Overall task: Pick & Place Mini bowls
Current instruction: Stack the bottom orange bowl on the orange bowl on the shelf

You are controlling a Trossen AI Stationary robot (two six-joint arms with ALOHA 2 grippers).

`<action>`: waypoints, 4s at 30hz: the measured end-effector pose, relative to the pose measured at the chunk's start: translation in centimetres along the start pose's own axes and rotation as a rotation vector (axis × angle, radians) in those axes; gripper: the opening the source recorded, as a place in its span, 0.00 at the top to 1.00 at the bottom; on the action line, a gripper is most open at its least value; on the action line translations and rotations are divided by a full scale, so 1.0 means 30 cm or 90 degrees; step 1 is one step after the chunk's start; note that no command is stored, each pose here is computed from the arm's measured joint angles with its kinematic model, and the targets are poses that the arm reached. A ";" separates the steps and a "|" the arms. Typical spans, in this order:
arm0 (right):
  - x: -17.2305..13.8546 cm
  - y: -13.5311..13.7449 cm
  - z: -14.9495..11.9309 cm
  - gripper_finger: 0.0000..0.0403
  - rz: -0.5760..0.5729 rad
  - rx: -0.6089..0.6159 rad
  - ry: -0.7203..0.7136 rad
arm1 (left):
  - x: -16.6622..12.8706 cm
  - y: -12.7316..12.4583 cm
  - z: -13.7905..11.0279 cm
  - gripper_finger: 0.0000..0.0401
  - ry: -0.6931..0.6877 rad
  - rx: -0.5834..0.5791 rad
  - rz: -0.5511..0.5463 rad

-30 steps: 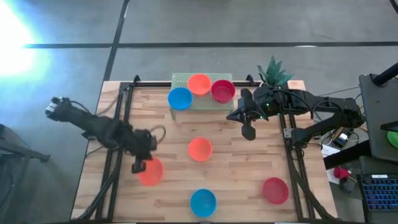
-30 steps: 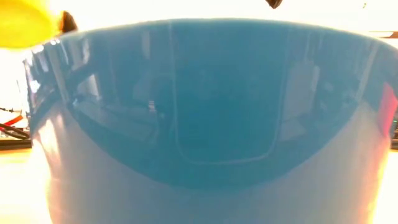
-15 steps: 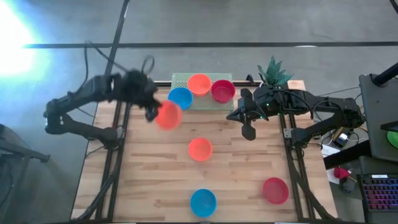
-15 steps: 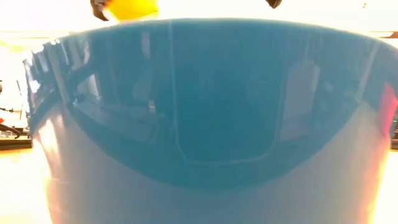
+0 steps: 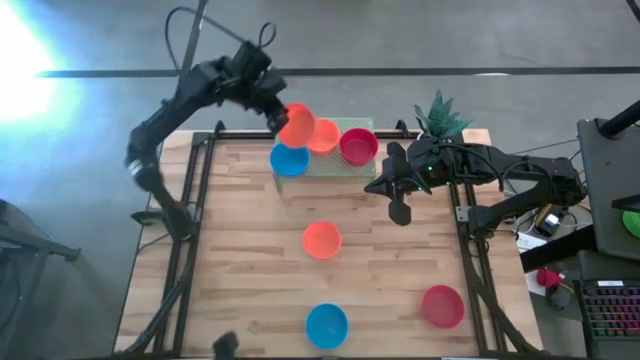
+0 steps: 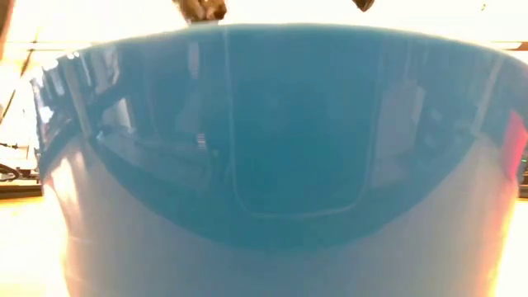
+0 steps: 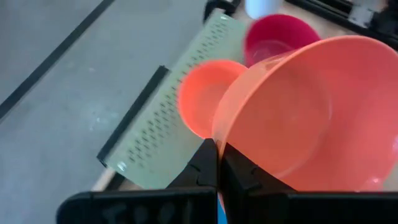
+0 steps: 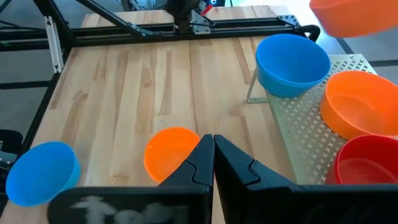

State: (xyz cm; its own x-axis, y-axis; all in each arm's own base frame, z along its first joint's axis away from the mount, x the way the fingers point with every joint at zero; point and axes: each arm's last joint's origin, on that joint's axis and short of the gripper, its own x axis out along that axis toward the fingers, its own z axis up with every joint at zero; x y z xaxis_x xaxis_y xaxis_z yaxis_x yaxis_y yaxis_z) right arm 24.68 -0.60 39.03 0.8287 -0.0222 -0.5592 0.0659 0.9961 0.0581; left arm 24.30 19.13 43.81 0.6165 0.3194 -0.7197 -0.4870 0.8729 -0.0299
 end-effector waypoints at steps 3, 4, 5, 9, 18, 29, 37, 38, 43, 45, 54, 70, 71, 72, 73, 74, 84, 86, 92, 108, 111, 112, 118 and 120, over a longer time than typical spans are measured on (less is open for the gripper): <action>0.003 0.000 -0.004 0.98 0.000 0.010 0.003 | 0.063 0.055 0.048 1.00 0.017 -0.003 -0.003; 0.004 -0.001 -0.005 0.98 -0.001 0.014 0.004 | 0.083 0.069 0.063 1.00 0.021 -0.004 -0.002; 0.004 -0.001 -0.006 0.98 -0.001 0.017 0.005 | 0.105 0.080 0.075 1.00 0.027 -0.006 -0.002; 0.005 -0.001 -0.006 0.98 -0.001 0.024 0.006 | 0.186 0.106 0.116 1.00 0.035 -0.006 -0.031; 0.005 -0.001 -0.007 0.98 -0.001 0.031 0.006 | 0.327 0.128 0.121 1.00 0.086 0.002 -0.059; 0.005 -0.001 -0.006 0.98 -0.001 0.031 0.005 | 0.376 0.136 0.112 1.00 0.107 0.001 -0.061; 0.005 -0.001 -0.006 0.98 -0.001 0.031 0.005 | 0.417 0.142 0.103 1.00 0.125 -0.005 -0.058; 0.005 -0.001 -0.006 0.98 -0.001 0.031 0.005 | 0.420 0.142 0.101 1.00 0.127 -0.004 -0.057; 0.005 -0.001 -0.006 0.98 -0.001 0.031 0.005 | 0.424 0.139 0.094 0.99 0.140 -0.007 -0.061; 0.005 -0.001 -0.006 0.98 -0.001 0.031 0.005 | 0.424 0.138 0.095 0.97 0.137 -0.005 -0.061; 0.005 -0.001 -0.006 0.98 -0.001 0.031 0.005 | 0.426 0.124 0.097 0.86 0.137 0.000 -0.066; 0.005 -0.002 -0.006 0.98 -0.002 0.022 0.005 | 0.344 0.113 0.142 0.79 0.055 0.053 -0.046; 0.005 -0.002 -0.006 0.98 -0.002 0.022 0.005 | 0.344 0.110 0.142 0.79 0.054 0.066 -0.059; 0.005 -0.003 -0.006 0.98 -0.003 0.022 0.005 | 0.344 0.107 0.142 0.81 0.051 0.078 -0.071; 0.005 -0.003 -0.006 0.98 -0.005 0.022 0.004 | 0.346 0.102 0.142 0.83 0.049 0.089 -0.085; 0.005 -0.004 -0.006 0.98 -0.008 0.022 0.004 | 0.348 0.098 0.141 0.86 0.048 0.102 -0.094; 0.005 -0.005 -0.006 0.98 -0.018 0.020 0.003 | 0.356 0.092 0.144 1.00 0.040 0.138 -0.098; 0.005 -0.006 -0.006 0.98 -0.019 0.020 0.003 | 0.369 0.092 0.142 1.00 0.039 0.139 -0.099; 0.005 -0.005 -0.006 0.98 -0.019 0.021 0.003 | 0.441 0.100 0.105 1.00 0.069 0.133 -0.097; 0.005 -0.005 -0.006 0.98 -0.018 0.019 0.003 | 0.394 0.103 0.169 1.00 -0.025 0.136 -0.060; 0.005 -0.005 -0.006 0.98 -0.018 0.017 0.003 | 0.421 0.105 0.163 1.00 -0.027 0.125 -0.061; 0.005 -0.005 -0.006 0.98 -0.018 0.017 0.003 | 0.431 0.106 0.156 1.00 -0.020 0.124 -0.062; 0.005 -0.005 -0.006 0.98 -0.018 0.017 0.003 | 0.486 0.110 0.117 1.00 0.017 0.115 -0.071; 0.005 -0.005 -0.006 0.98 -0.018 0.017 0.003 | 0.498 0.111 0.112 1.00 0.017 0.115 -0.070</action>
State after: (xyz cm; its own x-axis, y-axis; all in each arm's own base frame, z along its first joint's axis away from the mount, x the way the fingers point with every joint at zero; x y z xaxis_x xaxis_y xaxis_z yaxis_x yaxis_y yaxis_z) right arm 24.71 -0.74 38.78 0.8234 -0.0503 -0.5653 0.1047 0.9924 0.0643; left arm 33.96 28.05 35.29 0.6422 0.2101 -0.7372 -0.2971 0.9548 0.0133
